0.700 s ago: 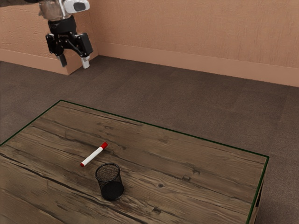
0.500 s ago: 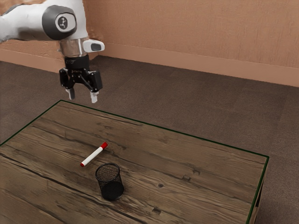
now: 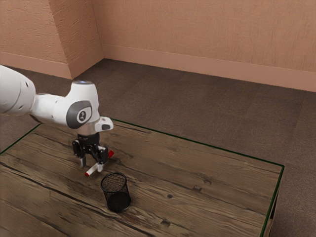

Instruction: Put the marker into the pen holder.

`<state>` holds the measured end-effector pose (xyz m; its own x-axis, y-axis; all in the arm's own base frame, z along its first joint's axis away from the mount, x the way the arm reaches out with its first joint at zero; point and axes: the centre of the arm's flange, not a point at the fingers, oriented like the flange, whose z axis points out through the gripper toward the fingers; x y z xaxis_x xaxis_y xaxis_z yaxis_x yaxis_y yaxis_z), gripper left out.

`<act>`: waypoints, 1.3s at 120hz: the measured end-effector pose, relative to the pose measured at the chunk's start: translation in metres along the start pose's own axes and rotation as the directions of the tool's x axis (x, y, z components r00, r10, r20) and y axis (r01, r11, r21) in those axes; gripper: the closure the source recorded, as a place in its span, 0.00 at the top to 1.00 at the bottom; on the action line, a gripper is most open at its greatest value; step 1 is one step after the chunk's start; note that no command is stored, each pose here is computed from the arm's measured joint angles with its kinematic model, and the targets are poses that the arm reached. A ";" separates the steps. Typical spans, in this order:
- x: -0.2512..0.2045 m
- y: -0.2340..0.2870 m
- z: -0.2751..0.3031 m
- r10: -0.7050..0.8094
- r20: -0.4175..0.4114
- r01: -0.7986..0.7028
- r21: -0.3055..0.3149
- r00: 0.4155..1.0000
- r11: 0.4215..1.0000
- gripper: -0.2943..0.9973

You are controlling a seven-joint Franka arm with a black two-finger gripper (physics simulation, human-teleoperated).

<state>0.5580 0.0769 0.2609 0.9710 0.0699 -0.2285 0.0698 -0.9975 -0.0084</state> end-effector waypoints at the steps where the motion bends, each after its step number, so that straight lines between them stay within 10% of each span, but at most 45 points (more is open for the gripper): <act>1: 0.000 0.000 0.000 0.007 -0.006 -0.007 0.003 1.000 1.000 0.63; 39: -0.014 0.012 0.006 0.222 -0.126 -0.211 0.094 0.967 0.973 0.32; 107: -0.014 0.029 -0.028 0.326 -0.180 -0.305 0.136 0.928 0.943 0.20; 130: -0.107 0.162 -0.153 0.477 -0.209 -0.429 0.239 0.854 0.871 0.18; 156: -0.187 0.157 -0.135 0.370 -0.118 -0.340 0.212 0.922 0.916 0.19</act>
<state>0.4186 -0.0914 0.4338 0.9477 -0.3036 -0.0990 -0.3151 -0.9392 -0.1367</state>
